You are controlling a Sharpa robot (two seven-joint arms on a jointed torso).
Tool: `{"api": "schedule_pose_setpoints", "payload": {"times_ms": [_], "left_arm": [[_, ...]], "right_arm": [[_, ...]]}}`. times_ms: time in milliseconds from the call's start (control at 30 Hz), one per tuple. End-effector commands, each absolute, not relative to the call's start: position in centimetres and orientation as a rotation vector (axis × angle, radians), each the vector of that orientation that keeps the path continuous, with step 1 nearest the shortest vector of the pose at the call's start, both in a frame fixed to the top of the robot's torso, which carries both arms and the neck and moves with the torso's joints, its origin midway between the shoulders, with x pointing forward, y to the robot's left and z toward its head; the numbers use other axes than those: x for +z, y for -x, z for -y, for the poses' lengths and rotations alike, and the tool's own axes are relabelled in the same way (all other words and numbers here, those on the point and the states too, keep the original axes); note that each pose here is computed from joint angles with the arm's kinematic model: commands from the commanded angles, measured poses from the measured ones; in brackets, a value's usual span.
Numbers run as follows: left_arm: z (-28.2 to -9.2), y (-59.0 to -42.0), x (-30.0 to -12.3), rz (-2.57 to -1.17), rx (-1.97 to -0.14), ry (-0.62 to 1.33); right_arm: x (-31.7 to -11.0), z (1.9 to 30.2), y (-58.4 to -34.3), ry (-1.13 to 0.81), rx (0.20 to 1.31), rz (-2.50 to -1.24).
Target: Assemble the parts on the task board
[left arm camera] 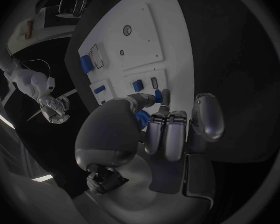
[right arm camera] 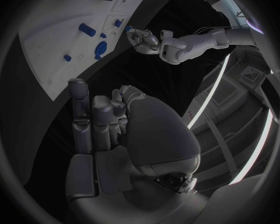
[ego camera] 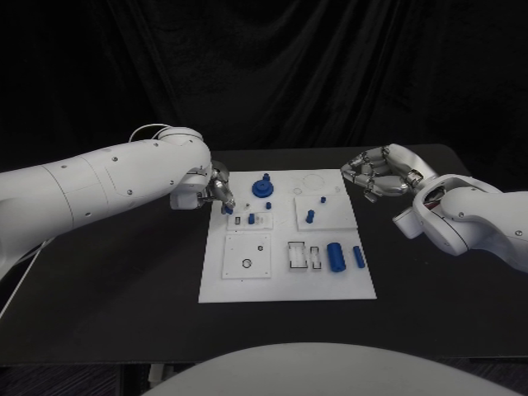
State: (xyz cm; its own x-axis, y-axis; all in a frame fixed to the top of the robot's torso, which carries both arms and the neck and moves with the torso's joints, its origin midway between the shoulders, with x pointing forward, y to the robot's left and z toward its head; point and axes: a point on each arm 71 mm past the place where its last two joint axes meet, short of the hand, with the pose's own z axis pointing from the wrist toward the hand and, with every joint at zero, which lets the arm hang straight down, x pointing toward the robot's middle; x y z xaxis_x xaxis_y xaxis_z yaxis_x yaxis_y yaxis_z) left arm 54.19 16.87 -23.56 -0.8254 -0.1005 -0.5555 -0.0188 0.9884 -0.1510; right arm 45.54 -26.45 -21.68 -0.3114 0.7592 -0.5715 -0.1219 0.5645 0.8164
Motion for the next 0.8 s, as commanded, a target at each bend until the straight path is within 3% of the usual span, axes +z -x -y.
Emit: {"api": "schedule_pose_setpoints", "payload": {"times_ms": [33, 800], "left_arm": [[-16.7, -53.9, -23.8, -2.569, -0.214, 0.170], [-16.9, -53.5, -25.3, -2.540, -0.246, 0.247]], "right_arm": [[-21.8, 26.3, -45.5, -0.520, 0.982, -1.672], [-22.2, 26.2, -45.5, -0.519, 0.976, -1.686]]}}
